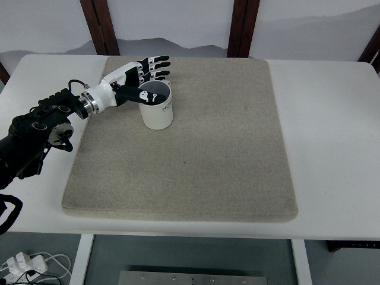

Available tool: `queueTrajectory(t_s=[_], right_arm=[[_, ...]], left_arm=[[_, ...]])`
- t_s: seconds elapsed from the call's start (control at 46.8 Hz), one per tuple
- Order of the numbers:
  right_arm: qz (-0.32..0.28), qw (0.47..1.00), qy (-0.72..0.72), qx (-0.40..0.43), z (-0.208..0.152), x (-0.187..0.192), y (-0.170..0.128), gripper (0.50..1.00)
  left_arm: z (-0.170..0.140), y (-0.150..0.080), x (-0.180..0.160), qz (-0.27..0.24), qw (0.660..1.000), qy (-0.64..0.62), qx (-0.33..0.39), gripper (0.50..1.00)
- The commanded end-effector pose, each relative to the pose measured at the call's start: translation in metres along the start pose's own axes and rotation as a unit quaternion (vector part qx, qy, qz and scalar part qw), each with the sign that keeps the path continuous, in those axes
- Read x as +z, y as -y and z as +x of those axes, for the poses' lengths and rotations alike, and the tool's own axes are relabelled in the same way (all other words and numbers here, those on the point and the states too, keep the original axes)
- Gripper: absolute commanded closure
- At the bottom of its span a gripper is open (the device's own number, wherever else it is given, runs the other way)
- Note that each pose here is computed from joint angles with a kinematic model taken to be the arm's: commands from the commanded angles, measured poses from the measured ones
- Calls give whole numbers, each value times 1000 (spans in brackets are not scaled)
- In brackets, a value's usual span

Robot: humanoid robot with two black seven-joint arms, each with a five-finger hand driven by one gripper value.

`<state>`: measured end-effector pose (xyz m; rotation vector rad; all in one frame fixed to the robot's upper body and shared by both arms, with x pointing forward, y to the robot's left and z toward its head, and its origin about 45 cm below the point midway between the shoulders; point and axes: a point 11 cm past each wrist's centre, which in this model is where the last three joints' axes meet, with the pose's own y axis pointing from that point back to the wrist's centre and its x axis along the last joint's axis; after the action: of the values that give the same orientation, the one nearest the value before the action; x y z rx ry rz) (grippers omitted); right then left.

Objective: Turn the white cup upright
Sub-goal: 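Open the left hand fingers and withdraw from the mug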

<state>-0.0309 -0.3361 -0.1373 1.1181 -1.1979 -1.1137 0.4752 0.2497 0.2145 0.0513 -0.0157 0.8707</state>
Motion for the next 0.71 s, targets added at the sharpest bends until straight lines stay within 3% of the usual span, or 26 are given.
queueTrajectory(t_s=[0.0,0.684], right_arm=[[0,1000,1,0,0,0,0,548],[0,1000,0,0,0,0,0,548]], left_arm=[[1,2,4,-4,1000,1,0,500],[23,16,71,-86,996,-2,26,501]])
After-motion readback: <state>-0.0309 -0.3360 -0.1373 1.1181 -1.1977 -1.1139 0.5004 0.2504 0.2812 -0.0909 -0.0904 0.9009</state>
